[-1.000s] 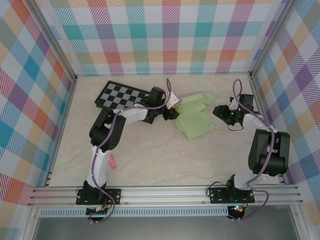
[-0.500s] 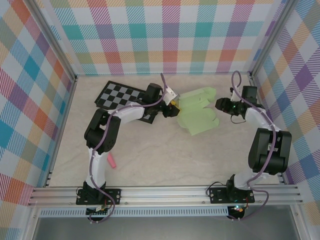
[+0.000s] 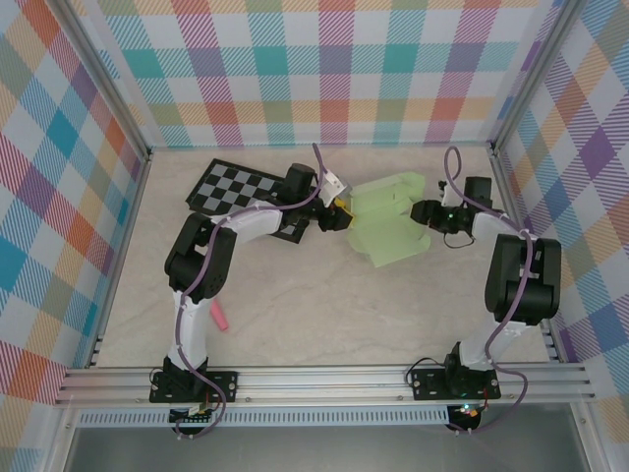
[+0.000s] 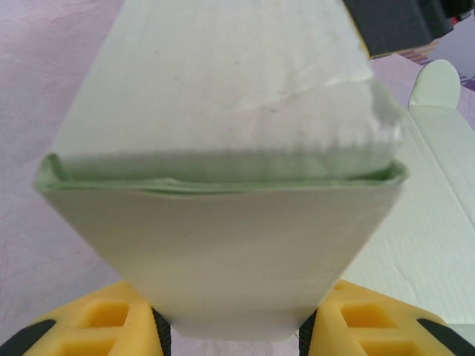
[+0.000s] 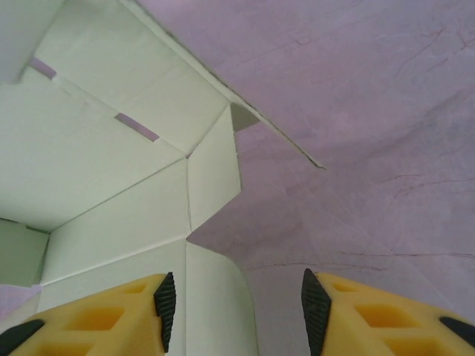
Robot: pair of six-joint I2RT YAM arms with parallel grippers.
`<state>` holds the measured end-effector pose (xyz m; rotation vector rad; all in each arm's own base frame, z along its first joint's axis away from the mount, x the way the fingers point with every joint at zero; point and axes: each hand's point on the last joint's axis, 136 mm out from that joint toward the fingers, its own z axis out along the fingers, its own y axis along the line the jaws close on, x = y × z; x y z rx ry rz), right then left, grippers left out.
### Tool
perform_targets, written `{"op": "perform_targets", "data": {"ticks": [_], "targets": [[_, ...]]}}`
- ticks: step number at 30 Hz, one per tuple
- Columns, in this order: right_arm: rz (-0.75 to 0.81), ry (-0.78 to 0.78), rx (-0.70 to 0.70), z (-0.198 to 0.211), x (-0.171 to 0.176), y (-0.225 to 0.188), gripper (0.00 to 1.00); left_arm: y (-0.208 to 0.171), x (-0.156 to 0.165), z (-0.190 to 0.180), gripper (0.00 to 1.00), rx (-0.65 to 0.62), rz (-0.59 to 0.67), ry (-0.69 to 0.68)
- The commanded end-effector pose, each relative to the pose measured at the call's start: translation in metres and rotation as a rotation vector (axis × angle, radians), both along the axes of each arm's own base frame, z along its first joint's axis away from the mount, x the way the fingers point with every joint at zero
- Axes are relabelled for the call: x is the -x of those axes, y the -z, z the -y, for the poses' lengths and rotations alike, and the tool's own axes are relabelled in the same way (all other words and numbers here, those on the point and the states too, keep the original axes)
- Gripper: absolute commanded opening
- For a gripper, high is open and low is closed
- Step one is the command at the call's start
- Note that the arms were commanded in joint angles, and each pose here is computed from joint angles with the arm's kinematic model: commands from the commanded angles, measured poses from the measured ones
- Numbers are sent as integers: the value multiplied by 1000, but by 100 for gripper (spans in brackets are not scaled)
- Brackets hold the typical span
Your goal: Fold the paper box
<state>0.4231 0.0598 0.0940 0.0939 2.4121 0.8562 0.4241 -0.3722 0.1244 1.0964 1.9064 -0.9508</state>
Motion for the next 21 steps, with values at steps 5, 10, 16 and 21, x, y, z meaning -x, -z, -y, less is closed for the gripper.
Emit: {"op": "perform_targets", "data": {"ticks": [5,10,16,21], "targets": [[117,-30,50,-12,-24,-22,36,-28,7,1,36,58,29,25],[121,-52,78,-17,-28,-20,33,-28,7,1,36,53,30,26],[160,-58,161,-15,-31,-17,38,-29,9,2,36,58,34,34],[163,-14,191,-7,-37,-14,39,-29,8,2,36,58,37,31]]}}
